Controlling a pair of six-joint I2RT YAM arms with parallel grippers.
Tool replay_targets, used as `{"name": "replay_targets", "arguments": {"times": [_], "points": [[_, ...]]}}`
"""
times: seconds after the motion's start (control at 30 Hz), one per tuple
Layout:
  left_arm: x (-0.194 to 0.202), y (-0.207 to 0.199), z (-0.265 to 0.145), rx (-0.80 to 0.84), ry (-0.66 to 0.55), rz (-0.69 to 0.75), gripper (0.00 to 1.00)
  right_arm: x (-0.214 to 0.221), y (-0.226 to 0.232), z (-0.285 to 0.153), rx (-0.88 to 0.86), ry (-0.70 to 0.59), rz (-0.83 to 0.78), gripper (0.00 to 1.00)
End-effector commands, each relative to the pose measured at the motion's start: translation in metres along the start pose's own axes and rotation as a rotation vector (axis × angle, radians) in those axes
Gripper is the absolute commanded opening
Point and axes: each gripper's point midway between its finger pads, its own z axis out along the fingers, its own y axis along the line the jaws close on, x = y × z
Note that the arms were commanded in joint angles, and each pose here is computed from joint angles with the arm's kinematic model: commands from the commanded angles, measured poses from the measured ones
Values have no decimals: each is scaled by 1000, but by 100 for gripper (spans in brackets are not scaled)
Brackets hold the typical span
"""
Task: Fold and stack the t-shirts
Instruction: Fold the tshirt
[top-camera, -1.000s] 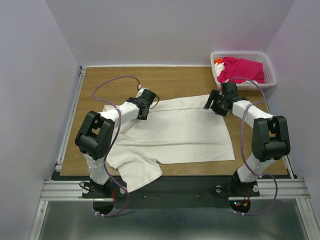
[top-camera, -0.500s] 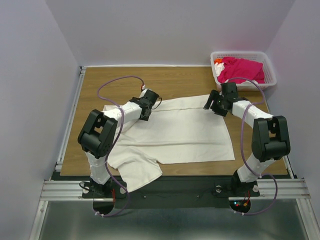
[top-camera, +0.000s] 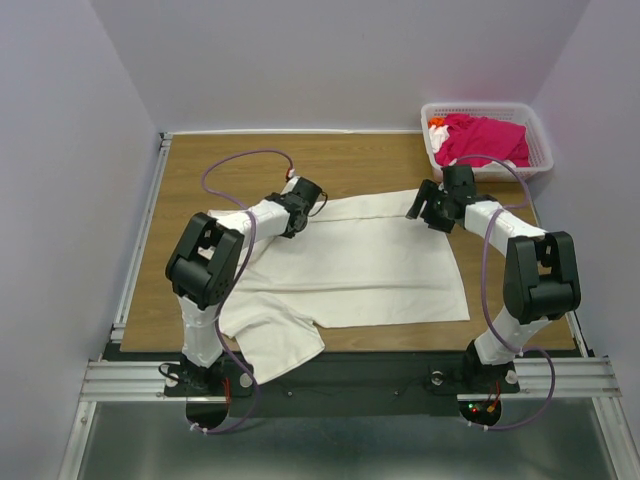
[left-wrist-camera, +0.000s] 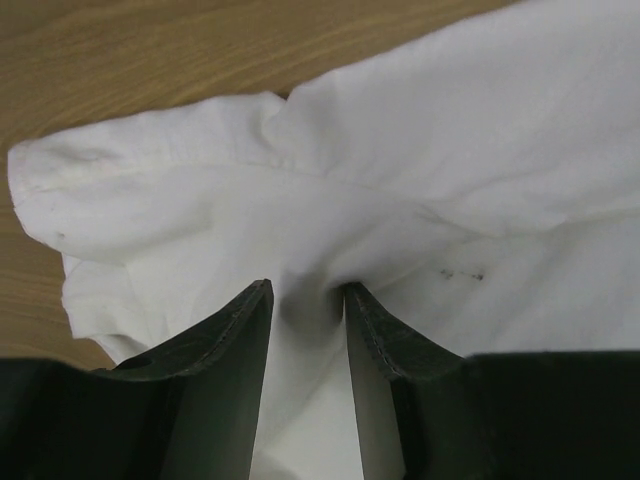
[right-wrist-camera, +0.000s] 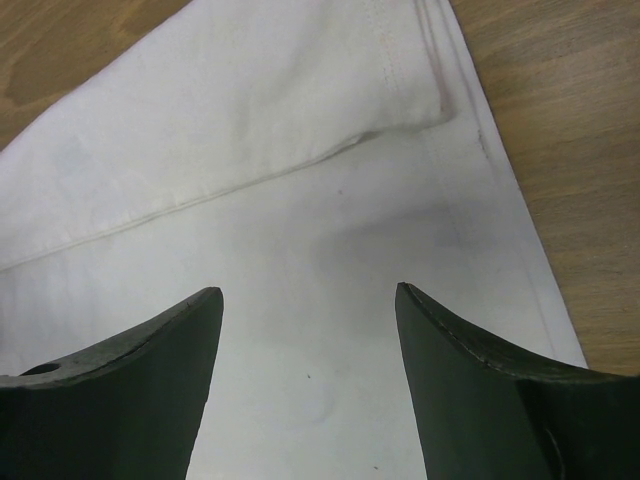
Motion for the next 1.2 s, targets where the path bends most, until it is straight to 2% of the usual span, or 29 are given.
{"name": "replay_targets", "arguments": {"times": [0.0,0.27,0.53,0.7,0.83,1.0,1.17], "points": [[-41,23,-8,-73,-80,-48,46,-12,12,-10,-43,-47,-14,76],[-63,41,1,-72,-96,-77,46,-14,15,-13,-53,-52,-23,76],[-67,61,40,-58,-56,-148,45,-13,17,-15,-61,-49,-28,76],[-76,64,46,-28,-49,-198,47,-12,16,-16,-61,-46,-28,76],[-80,63,25,40,-58,-224,54,-10,15,-18,-62,-45,-35,76],[-61,35,-29,176,-87,-280,69,-6,14,-15,-62,-29,-34,76],[-28,11,-53,147,-83,-260,74,-3,12,-11,-59,-17,-27,76]]}}
